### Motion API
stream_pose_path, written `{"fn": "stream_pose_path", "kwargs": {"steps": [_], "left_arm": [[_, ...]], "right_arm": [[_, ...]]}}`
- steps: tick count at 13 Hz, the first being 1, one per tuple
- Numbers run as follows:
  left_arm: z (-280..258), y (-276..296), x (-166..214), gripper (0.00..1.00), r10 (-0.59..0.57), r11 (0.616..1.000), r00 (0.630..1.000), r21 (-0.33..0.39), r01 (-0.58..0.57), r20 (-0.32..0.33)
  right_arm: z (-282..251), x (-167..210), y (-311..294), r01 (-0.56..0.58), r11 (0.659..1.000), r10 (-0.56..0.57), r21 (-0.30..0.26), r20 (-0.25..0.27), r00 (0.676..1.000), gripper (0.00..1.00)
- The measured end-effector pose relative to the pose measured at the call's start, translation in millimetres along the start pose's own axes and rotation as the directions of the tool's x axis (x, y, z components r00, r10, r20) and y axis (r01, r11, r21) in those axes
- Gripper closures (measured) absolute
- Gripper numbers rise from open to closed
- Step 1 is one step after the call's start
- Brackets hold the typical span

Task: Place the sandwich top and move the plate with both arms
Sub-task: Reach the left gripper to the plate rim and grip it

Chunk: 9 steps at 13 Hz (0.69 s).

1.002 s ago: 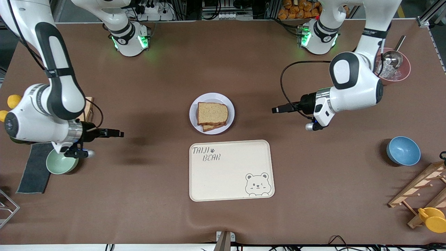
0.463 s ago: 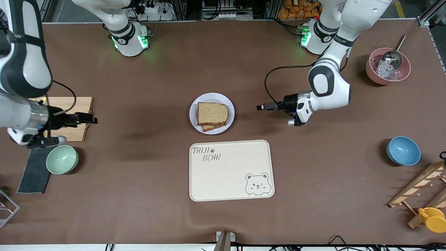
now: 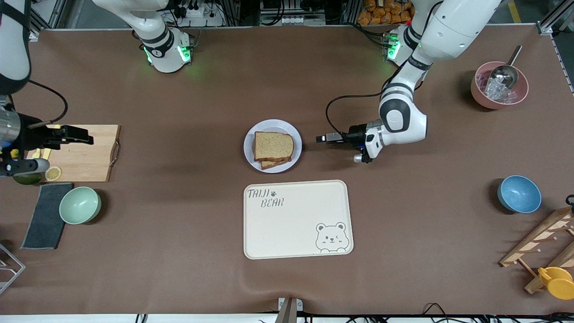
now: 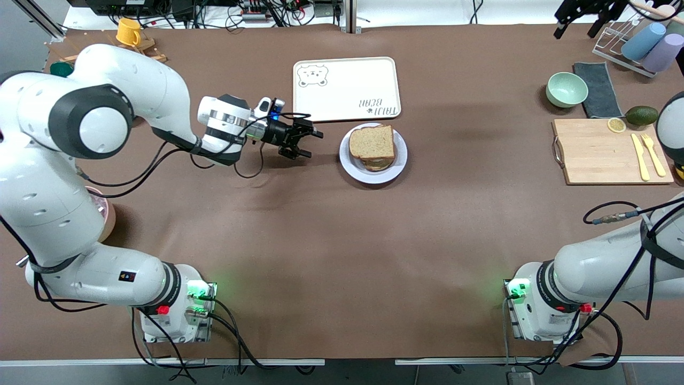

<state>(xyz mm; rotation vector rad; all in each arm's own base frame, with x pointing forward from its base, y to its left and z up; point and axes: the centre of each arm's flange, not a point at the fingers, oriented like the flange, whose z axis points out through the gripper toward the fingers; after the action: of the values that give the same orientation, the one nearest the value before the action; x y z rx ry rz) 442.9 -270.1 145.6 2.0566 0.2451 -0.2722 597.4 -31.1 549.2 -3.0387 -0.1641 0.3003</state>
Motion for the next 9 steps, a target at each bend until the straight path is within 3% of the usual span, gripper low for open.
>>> {"fn": "stream_pose_path", "kwargs": {"steps": [5,6,9], "left_arm": [[37.9,-19.5,1.3,0.04,0.074,0.995,0.997,-0.061,-0.074,0.003],[44.0,-17.3,1.9,0.11,0.075,0.995,0.997,-0.07,-0.074,0.008],[54.2,-14.1,2.0,0.17,0.095,0.992,0.995,-0.087,-0.093,0.017]], "right_arm": [[-48.3,-35.2,-10.5,-0.041,0.999,0.039,-0.02,-0.087,0.995,0.0],[-49.0,-39.5,-11.0,-0.042,0.999,0.039,-0.022,-0.103,0.994,0.0],[-49.6,-50.0,-15.7,-0.037,0.999,0.032,-0.03,-0.14,0.99,0.0]]}}
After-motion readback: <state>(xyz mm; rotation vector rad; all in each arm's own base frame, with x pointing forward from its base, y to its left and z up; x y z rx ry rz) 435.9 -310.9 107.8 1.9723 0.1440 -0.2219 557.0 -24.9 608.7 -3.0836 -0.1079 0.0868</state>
